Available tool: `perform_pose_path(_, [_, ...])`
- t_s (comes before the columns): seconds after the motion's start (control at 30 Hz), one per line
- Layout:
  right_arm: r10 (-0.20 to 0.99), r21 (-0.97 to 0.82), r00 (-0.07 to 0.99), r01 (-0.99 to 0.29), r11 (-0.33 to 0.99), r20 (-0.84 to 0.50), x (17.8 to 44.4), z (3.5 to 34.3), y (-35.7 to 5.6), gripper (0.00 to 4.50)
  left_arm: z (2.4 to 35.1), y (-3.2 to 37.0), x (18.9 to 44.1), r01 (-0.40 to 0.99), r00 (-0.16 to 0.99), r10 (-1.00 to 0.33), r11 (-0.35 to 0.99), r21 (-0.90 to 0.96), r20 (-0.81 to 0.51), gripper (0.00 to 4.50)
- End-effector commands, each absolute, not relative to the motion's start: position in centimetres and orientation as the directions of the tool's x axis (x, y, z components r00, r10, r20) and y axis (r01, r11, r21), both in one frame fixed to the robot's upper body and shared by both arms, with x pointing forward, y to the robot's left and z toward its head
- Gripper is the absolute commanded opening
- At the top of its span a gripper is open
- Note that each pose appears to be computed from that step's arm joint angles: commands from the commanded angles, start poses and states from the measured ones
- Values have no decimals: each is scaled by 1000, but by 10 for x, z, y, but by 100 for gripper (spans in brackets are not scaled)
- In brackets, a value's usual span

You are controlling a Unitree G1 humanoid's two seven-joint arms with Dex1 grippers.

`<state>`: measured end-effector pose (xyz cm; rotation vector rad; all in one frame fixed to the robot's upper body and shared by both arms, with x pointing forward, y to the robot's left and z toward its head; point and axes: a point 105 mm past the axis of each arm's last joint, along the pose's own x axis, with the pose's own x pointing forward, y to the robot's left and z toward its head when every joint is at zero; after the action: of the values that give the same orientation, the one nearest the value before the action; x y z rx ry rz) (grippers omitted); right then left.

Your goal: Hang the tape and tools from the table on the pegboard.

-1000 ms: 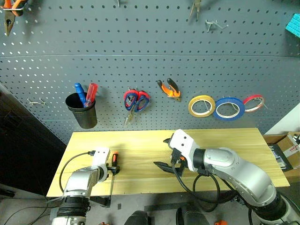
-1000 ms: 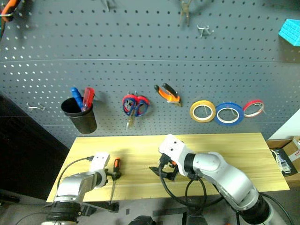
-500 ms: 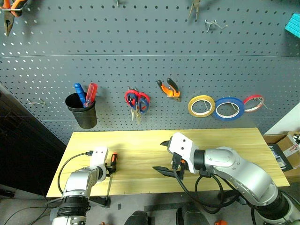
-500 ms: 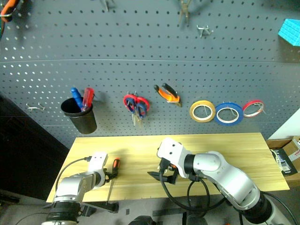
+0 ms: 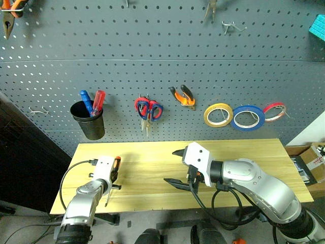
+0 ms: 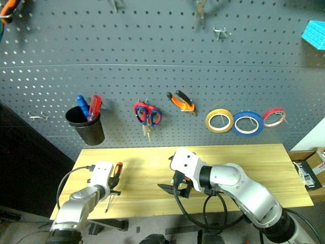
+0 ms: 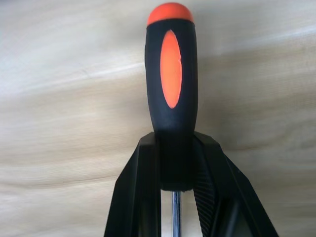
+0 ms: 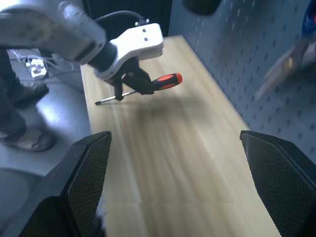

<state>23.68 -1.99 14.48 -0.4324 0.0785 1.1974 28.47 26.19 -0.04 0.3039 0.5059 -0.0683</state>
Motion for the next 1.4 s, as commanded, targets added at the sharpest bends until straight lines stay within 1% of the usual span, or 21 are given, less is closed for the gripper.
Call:
perform_pose_path(0.03, [926,-387,355,-878,282,-131,235,175,-18,450,73,254,286,112,990,-63,898,425,-127,51])
perform_pose_path(0.2, [948,-391,305,-886,250,-86,239,187,-23,450,119,238,270,91,983,-157,868,488,96,51])
perform_pose_path(0.3, [955,-401,284,-887,228,-87,244,191,-26,450,148,230,270,41,964,-162,875,482,213,51])
perform_pose_path(0.37, [957,-413,275,-885,215,-91,249,192,-27,450,168,225,274,6,944,-159,883,470,288,51])
perform_pose_path(0.5, [965,-431,245,-883,185,-88,256,198,-24,450,213,224,289,-89,891,-106,912,401,440,51])
perform_pose_path(0.6, [969,-440,232,-881,173,-84,260,203,-24,450,236,220,297,-97,860,-102,929,356,500,51])
perform_pose_path(0.67, [970,-445,230,-879,170,-84,261,204,-24,450,257,219,302,-107,831,-86,944,311,550,51])
perform_pose_path(0.7, [969,-446,230,-879,169,-85,262,204,-25,450,261,219,303,-110,825,-80,948,299,559,51])
perform_pose_path(0.83, [967,-449,241,-875,180,-81,262,205,-26,450,298,216,317,-99,776,-64,970,223,627,51])
perform_pose_path(0.9, [966,-450,247,-873,188,-76,262,206,-26,450,302,215,324,-92,775,-62,974,208,630,51])
perform_pose_path(1.0, [962,-452,264,-868,207,-68,262,207,-26,450,298,216,335,-90,785,-60,974,209,617,51])
perform_pose_path(1.13, [953,-455,299,-856,246,-48,263,211,-29,450,276,223,352,-94,826,-21,980,174,563,51])
perform_pose_path(1.27, [945,-454,327,-845,282,-20,265,216,-28,450,255,222,369,-76,852,-15,985,152,524,51])
perform_pose_path(1.4, [941,-392,337,-860,325,41,262,229,-28,450,243,213,381,-39,862,-25,993,115,506,51])
